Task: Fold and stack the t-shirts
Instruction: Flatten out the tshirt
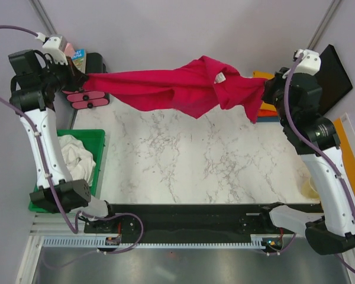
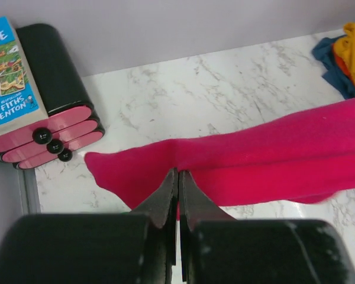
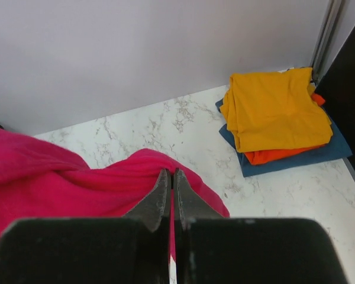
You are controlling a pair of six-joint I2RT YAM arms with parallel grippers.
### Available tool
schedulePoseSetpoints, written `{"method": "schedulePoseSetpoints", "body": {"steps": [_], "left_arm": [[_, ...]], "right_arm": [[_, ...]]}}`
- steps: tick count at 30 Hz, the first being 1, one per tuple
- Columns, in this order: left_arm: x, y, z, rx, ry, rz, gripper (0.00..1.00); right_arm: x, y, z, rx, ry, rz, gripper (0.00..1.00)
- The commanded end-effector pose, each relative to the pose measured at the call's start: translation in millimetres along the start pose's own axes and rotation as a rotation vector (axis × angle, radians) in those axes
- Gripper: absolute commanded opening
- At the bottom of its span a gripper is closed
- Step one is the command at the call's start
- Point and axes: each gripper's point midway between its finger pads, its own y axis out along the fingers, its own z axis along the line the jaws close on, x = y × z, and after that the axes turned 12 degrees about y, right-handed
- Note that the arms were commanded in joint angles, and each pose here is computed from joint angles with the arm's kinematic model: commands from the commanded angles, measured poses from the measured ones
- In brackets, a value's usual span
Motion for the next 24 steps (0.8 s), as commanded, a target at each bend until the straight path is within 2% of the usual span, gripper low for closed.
{"method": "schedulePoseSetpoints", "body": {"steps": [1,5,10,13,16,19,22,24], "left_arm": [[-12,-18,-21,-0.039,-0.009,0.007,0.02],[-21,-29,-50,-0.128,0.006,0.002,0.02],[-29,-59,-86,-0.199,0.089,-0.033,0.02],[-28,-67,-95,-0.215,0.088,-0.049,0.02],[-46,-43,-86,-0.225,0.015,0.025,0.02],[-87,-6,-81,-0.253,-0.041,0.152,0.02],[-118,23,-81,-0.264,-0.021,0.248,0.02],[-127,36,-86,-0.284,0.01,0.277,0.02]], "right_arm": [[15,-11,-22,-0.07,-0.016,-0.069,0.0],[-5,-7,-24,-0.088,-0.078,0.016,0.0],[2,-31,-25,-0.032,-0.047,-0.017,0.0],[-4,-24,-32,-0.073,-0.072,-0.006,0.0],[-33,1,-36,-0.113,-0.086,0.068,0.0],[-71,31,-39,-0.138,-0.088,0.145,0.0],[-96,53,-36,-0.131,-0.085,0.199,0.0],[-96,59,-28,-0.111,-0.078,0.202,0.0]]}}
